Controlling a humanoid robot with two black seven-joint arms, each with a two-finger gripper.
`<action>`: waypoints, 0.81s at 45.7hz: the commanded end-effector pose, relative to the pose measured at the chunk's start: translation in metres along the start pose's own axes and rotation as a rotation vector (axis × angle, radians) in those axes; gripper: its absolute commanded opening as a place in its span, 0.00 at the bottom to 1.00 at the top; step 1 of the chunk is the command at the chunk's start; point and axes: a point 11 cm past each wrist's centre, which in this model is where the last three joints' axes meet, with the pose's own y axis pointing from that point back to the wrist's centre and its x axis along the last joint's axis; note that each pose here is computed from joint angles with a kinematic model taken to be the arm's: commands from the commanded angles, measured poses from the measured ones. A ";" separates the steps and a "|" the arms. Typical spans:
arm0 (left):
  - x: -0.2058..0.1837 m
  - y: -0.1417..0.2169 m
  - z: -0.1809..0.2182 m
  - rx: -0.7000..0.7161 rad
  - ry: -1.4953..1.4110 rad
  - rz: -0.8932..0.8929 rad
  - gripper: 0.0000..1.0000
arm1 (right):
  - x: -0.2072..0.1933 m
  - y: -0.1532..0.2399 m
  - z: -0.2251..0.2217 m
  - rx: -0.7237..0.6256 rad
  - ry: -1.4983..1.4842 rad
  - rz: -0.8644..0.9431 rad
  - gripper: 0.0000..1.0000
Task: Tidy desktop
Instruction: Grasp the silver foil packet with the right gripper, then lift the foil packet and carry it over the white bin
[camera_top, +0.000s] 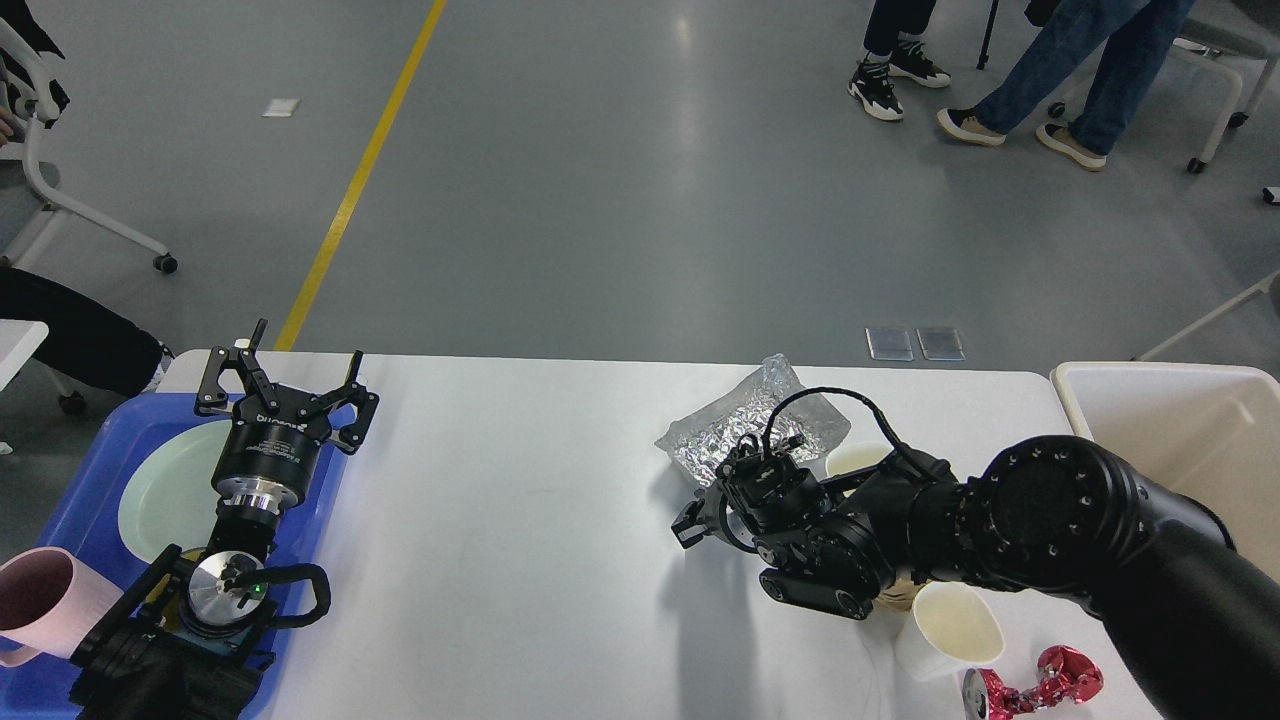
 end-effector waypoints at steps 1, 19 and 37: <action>0.000 0.000 0.000 0.000 0.001 0.000 0.96 | 0.012 0.004 -0.002 0.009 -0.035 0.028 0.00; 0.000 0.000 0.000 0.001 0.000 0.000 0.96 | 0.116 0.054 0.022 -0.011 -0.121 0.143 0.00; 0.000 0.000 0.000 0.002 -0.001 0.000 0.96 | 0.176 0.172 0.093 -0.111 -0.052 -0.119 0.00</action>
